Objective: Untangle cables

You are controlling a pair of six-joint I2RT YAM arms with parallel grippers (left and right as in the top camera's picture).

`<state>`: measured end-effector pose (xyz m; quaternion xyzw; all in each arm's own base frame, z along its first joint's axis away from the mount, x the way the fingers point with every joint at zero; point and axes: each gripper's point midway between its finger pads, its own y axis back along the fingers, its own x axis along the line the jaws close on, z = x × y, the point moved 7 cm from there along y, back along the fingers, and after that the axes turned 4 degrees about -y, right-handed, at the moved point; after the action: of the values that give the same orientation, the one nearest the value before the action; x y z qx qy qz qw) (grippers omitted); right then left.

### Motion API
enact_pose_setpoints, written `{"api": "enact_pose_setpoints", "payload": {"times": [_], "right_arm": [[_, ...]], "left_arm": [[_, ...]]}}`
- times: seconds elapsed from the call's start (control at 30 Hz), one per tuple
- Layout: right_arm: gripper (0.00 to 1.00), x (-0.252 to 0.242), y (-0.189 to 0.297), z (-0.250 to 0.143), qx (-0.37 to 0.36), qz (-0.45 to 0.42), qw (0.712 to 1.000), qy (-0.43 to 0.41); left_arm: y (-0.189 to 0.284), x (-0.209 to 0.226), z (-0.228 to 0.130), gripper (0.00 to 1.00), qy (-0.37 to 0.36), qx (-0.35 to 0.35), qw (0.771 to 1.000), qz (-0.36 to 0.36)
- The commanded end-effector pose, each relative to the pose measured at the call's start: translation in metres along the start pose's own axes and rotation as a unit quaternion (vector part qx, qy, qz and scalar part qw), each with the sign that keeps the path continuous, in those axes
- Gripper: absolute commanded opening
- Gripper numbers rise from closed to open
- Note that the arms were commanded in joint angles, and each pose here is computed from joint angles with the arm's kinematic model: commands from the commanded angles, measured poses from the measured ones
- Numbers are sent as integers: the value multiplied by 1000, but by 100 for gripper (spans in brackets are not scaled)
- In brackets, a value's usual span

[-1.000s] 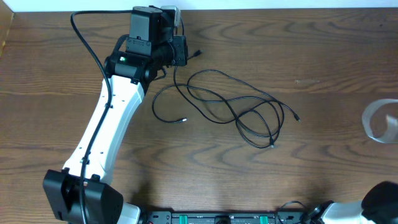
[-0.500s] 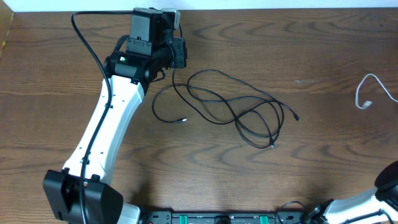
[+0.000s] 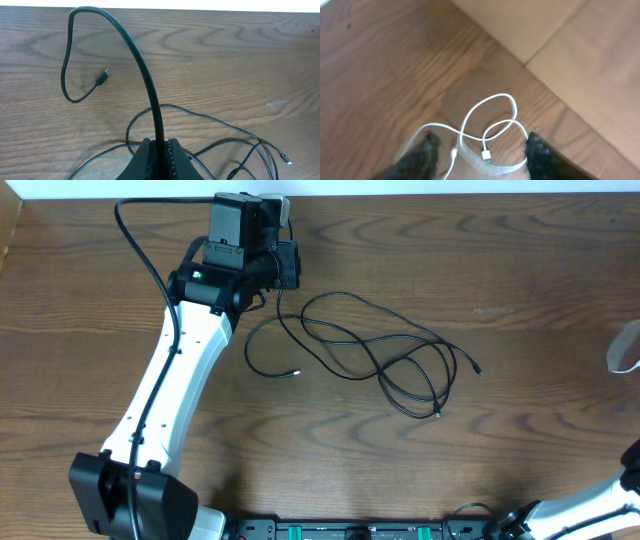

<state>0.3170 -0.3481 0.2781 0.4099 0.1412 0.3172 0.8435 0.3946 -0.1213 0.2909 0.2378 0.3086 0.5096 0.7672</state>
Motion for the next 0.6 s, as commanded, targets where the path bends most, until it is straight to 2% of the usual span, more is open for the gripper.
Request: {"api": "enact_pose_setpoints", "payload": {"times": [0.0, 0.1, 0.17, 0.37, 0.57], "right_arm": [[59, 10, -12, -6, 17, 42, 999, 0], [63, 23, -9, -5, 15, 76, 997, 5], [67, 44, -7, -9, 24, 131, 991, 24], [64, 106, 3, -23, 40, 223, 969, 99], [70, 186, 24, -59, 79, 298, 931, 193]], "left_arm": [[10, -1, 6, 8, -7, -14, 1000, 3], [10, -1, 6, 7, -7, -14, 1000, 3], [10, -1, 5, 7, -7, -12, 1000, 3], [10, -1, 2, 7, -6, -5, 1000, 4], [10, 3, -4, 8, -19, 11, 1000, 19]]}}
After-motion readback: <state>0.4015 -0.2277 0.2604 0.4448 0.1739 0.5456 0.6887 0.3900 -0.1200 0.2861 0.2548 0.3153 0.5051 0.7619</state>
